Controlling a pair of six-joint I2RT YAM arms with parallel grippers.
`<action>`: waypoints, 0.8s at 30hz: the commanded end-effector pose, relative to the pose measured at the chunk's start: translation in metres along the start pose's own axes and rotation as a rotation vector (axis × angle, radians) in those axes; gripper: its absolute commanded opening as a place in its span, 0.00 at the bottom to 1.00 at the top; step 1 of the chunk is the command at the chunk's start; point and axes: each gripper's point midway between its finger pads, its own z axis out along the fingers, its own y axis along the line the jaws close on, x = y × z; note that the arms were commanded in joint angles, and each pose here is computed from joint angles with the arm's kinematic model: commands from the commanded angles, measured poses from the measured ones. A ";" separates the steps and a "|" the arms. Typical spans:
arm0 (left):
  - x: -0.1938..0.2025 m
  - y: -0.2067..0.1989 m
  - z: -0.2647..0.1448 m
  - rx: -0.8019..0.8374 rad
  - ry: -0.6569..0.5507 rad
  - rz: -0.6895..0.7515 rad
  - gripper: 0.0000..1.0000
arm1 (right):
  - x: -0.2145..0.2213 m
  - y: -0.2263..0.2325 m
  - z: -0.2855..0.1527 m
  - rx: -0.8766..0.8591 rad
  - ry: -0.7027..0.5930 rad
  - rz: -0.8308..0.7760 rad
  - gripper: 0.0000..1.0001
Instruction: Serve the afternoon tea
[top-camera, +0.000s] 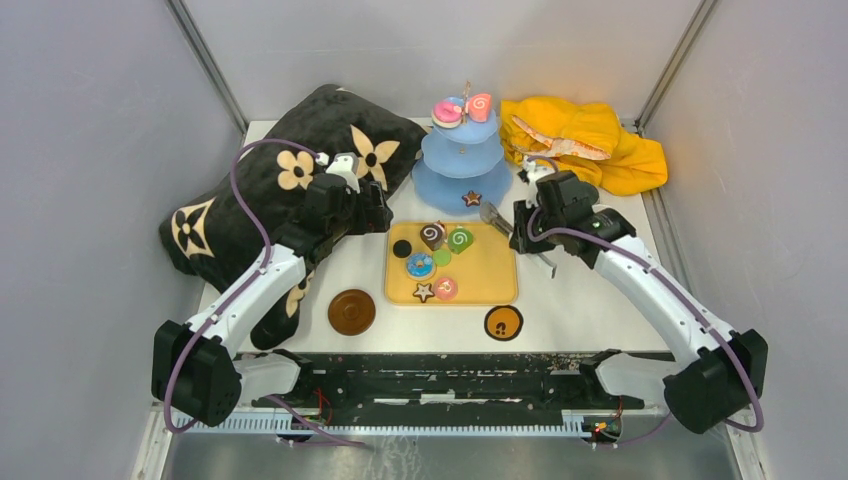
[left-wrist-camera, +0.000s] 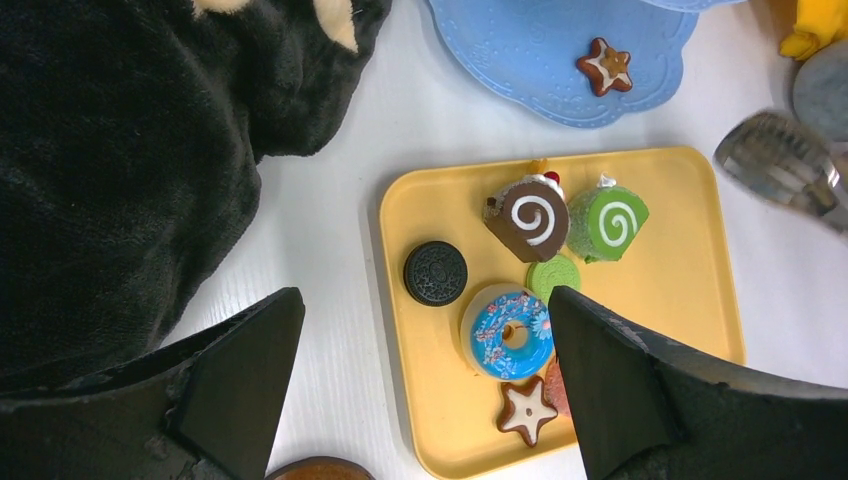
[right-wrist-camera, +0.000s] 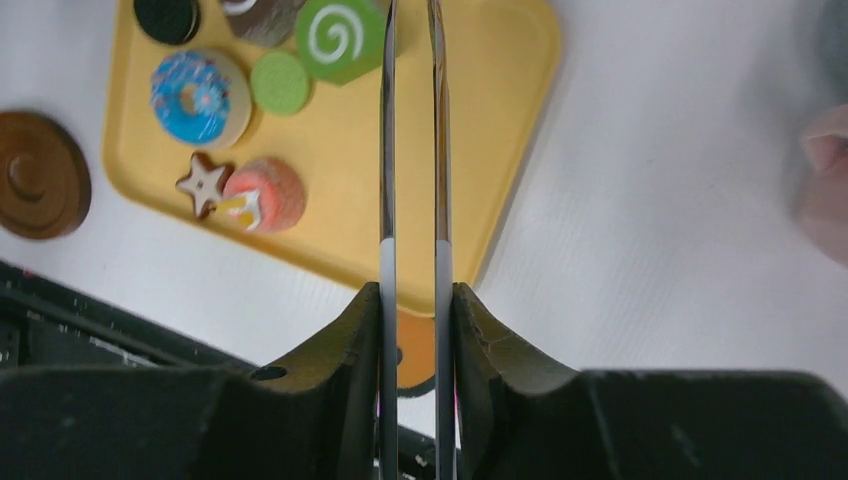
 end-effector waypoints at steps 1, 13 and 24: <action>-0.004 -0.008 -0.001 0.033 -0.017 -0.044 0.99 | 0.031 0.031 -0.008 -0.085 0.071 -0.033 0.33; -0.004 -0.009 0.001 0.041 -0.016 -0.050 0.99 | 0.046 0.065 -0.017 -0.145 0.085 -0.084 0.36; -0.007 -0.010 0.000 0.042 -0.022 -0.055 1.00 | 0.020 0.102 0.009 -0.235 0.026 -0.029 0.31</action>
